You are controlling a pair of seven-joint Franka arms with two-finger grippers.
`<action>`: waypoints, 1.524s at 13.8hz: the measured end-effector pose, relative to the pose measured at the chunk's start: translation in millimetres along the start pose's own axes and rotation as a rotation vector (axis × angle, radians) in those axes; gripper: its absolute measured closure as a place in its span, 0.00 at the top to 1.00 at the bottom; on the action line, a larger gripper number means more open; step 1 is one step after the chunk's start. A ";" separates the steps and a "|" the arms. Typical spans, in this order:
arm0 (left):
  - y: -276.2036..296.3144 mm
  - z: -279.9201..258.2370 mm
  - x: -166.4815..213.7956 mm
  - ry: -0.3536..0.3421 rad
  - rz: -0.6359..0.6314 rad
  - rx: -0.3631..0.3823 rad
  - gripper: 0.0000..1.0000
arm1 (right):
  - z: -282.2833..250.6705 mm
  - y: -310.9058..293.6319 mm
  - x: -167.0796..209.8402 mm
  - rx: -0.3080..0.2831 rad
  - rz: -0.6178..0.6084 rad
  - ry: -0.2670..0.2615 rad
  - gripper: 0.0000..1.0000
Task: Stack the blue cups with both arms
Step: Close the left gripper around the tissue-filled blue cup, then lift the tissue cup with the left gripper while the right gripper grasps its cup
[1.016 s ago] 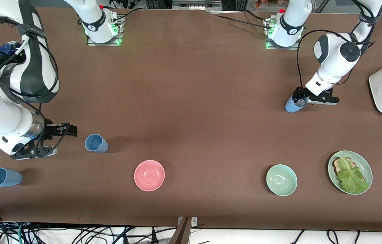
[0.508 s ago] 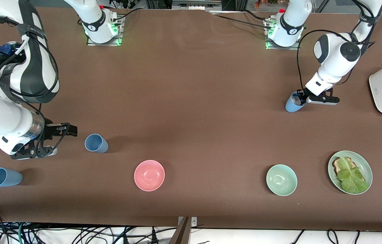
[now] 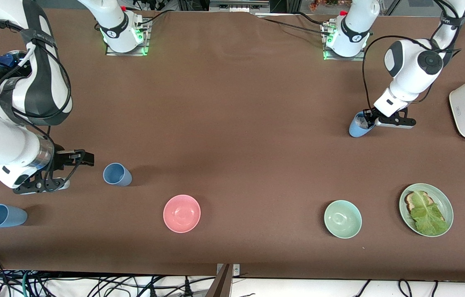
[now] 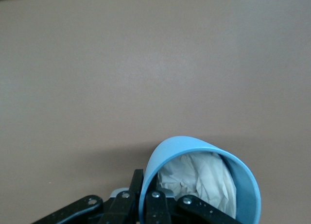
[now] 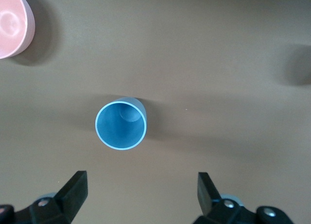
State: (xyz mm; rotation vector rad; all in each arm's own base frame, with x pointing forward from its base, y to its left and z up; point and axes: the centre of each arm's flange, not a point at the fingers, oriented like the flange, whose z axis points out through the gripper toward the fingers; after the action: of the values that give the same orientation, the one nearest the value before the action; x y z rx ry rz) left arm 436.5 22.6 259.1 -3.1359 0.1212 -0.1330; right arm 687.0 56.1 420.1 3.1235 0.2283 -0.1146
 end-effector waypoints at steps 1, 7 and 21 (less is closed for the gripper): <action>1.1 -10.9 7.6 -0.007 0.005 -0.002 0.06 | 0.0 0.0 0.0 0.000 0.000 0.000 1.00; 33.1 -87.5 68.7 -0.028 0.062 -0.012 0.06 | 15.1 5.3 4.9 -0.001 0.007 -0.005 1.00; 293.8 -142.1 92.5 -0.047 -0.254 -0.039 0.06 | 112.6 12.3 38.8 -0.011 -0.004 0.039 1.00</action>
State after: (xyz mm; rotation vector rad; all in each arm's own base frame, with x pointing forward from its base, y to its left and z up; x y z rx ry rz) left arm 493.8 -277.0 407.4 -3.1760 -0.2793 -0.0564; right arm 718.9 48.1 305.0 3.1166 0.2353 -0.0521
